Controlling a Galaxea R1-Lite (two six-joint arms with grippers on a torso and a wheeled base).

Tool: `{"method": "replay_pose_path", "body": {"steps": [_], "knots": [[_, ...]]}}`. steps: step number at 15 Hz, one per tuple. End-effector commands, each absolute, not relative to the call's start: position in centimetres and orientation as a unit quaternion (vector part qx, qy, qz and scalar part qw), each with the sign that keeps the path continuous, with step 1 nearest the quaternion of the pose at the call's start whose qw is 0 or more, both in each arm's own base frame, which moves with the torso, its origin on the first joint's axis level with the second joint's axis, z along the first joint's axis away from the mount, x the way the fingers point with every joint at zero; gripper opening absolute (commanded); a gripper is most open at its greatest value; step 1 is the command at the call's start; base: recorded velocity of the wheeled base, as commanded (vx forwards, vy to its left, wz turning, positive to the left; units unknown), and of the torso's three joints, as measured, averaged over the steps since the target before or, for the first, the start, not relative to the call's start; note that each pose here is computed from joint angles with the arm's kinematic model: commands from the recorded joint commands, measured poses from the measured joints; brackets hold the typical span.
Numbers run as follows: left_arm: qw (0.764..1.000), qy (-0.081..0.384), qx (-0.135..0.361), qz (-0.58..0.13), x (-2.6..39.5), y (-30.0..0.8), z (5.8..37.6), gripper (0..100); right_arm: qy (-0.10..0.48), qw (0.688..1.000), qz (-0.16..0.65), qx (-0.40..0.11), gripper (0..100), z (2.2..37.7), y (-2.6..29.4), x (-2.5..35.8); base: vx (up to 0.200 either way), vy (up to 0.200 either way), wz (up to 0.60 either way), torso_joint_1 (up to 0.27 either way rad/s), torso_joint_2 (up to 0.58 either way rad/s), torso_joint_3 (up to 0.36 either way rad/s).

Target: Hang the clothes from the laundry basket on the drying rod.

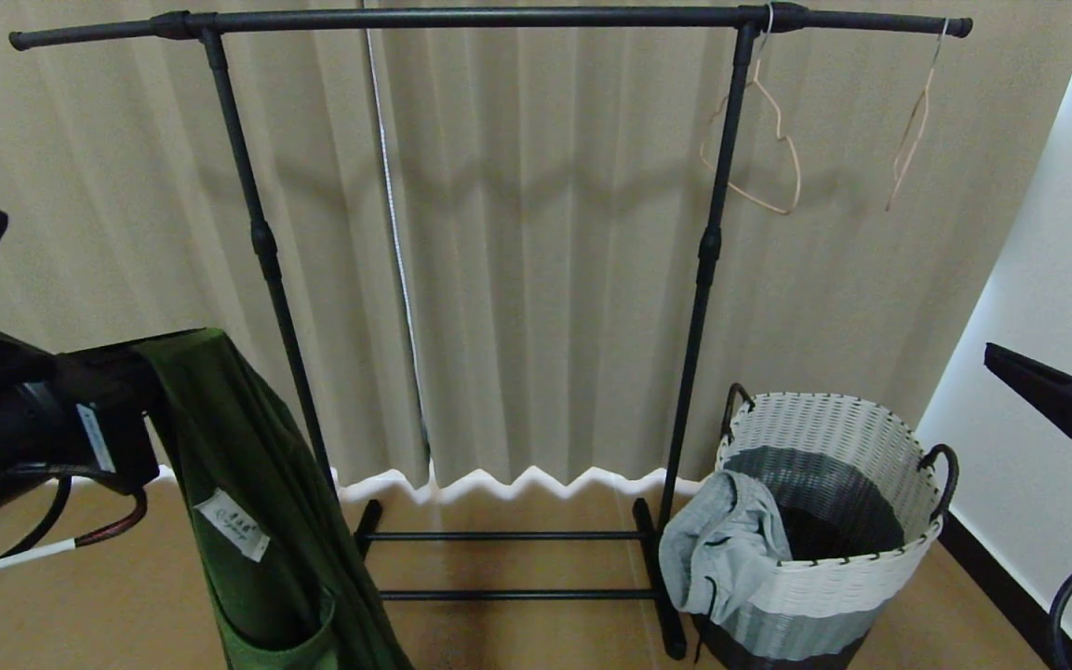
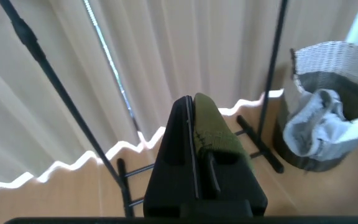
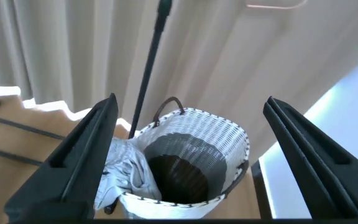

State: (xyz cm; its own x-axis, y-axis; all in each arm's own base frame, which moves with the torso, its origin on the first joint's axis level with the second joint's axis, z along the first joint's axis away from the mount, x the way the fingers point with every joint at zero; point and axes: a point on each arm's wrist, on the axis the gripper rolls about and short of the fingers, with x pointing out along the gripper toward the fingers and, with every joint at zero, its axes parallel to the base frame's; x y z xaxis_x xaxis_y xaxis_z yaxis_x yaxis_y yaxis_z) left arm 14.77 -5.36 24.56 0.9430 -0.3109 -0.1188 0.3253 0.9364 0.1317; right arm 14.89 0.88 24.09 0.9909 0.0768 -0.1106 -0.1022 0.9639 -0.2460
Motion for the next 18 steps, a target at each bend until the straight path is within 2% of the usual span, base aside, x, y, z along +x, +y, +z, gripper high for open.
{"method": "replay_pose_path", "body": {"steps": [1, 3, 8, 18], "knots": [[0.984, 0.040, 0.070, -0.156, 13.5, -3.9, 24.1, 0, 0.048, 0.991, 0.014, -0.122, 100, 23.6, -0.1, 14.6, 0.000, 0.000, 0.00, 0.000, 0.00, 0.000], [0.984, 0.040, 0.067, -0.159, 13.5, -3.0, 23.8, 0, 0.019, 0.992, 0.006, -0.122, 100, 23.8, -0.3, 14.7, 0.000, 0.000, 0.00, 0.000, 0.00, 0.000], [0.986, 0.014, 0.067, -0.152, 15.2, -2.7, 22.1, 0, 0.048, 0.992, 0.011, -0.120, 100, 22.8, -0.3, 14.7, 0.000, 0.000, 0.00, 0.000, 0.00, 0.000], [0.984, 0.028, 0.088, -0.150, 15.2, -2.5, 20.9, 0, 0.066, 0.993, 0.007, -0.094, 100, 22.2, -0.3, 14.8, 0.000, 0.000, 0.00, 0.020, -0.05, -0.029]]}}
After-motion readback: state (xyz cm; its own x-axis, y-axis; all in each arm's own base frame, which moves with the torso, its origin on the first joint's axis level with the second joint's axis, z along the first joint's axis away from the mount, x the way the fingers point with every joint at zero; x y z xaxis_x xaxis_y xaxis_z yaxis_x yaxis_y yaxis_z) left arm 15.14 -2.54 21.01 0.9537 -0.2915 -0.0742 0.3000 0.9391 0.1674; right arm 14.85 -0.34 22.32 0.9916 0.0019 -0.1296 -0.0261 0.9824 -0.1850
